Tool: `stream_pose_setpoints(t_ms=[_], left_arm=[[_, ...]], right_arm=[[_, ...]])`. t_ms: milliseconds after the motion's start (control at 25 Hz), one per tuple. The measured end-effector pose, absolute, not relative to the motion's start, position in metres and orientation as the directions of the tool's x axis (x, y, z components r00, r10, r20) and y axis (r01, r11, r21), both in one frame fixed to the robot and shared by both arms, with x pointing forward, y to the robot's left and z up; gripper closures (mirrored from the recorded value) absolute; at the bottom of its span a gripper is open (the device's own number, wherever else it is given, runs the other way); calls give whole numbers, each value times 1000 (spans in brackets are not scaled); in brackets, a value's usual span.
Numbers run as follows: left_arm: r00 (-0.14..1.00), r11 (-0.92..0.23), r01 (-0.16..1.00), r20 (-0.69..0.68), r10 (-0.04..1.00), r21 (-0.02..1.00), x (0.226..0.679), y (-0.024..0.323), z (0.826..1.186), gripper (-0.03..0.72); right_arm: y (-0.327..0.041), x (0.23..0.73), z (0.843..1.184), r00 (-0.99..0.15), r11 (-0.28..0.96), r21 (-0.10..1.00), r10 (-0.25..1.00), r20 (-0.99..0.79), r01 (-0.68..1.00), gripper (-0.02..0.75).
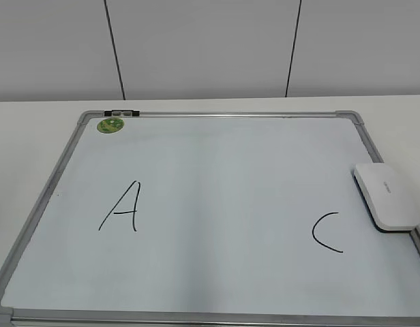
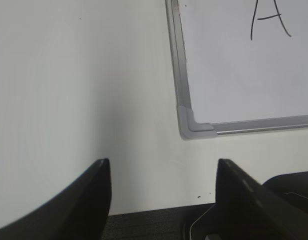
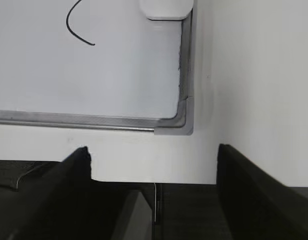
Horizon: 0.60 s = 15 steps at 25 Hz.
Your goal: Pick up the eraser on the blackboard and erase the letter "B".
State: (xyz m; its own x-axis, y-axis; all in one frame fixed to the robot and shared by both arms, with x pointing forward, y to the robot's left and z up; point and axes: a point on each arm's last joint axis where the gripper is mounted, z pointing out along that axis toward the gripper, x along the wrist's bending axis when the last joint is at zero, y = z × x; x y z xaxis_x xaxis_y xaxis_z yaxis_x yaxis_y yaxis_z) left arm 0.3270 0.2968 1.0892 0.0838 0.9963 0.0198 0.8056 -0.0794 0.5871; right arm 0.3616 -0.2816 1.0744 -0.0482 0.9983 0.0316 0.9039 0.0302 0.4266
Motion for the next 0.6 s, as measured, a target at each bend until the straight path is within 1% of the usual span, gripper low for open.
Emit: stream_pose_setpoints(t_ms=[160, 280, 480, 600], left_arm=[[69, -66, 793, 19, 997, 606, 302, 299, 1074, 196], [63, -59, 793, 15, 998, 606, 290, 299, 1062, 197], [40, -41, 794, 16, 999, 606, 284, 301, 1052, 197], [22, -23, 794, 9, 1000, 608, 284, 301, 1052, 197]], right_arm=[[-286, 324, 1077, -53, 20, 514, 997, 49, 857, 163], [-292, 299, 1075, -50, 22, 546, 998, 37, 838, 164], [-300, 279, 1075, -34, 33, 609, 999, -9, 793, 164], [-301, 278, 1067, -30, 38, 599, 999, -24, 800, 164]])
